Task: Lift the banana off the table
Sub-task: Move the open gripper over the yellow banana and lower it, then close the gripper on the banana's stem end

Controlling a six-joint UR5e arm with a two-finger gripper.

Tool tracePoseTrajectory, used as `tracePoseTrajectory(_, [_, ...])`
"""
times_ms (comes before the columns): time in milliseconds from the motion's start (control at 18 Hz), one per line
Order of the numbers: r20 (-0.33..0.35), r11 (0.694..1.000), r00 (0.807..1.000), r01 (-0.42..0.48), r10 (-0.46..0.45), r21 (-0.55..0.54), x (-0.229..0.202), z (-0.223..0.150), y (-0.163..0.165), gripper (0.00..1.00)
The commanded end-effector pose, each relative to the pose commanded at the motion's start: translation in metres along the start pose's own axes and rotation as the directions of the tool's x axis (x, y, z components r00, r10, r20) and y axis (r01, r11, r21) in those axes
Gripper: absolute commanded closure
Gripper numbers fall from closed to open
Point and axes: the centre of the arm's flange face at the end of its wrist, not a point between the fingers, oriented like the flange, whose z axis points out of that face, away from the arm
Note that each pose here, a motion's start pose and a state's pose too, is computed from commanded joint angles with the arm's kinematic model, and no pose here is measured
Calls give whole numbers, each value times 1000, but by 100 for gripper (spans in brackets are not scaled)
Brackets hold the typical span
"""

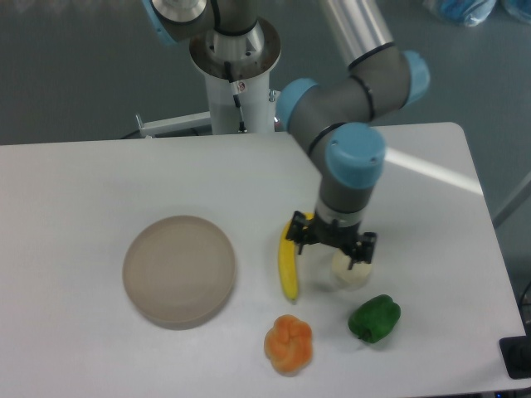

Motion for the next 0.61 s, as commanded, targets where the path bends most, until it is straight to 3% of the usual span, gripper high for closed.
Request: tracePoseTrajectory(611, [-39, 998, 999, 5, -7, -66, 24, 41, 28, 0])
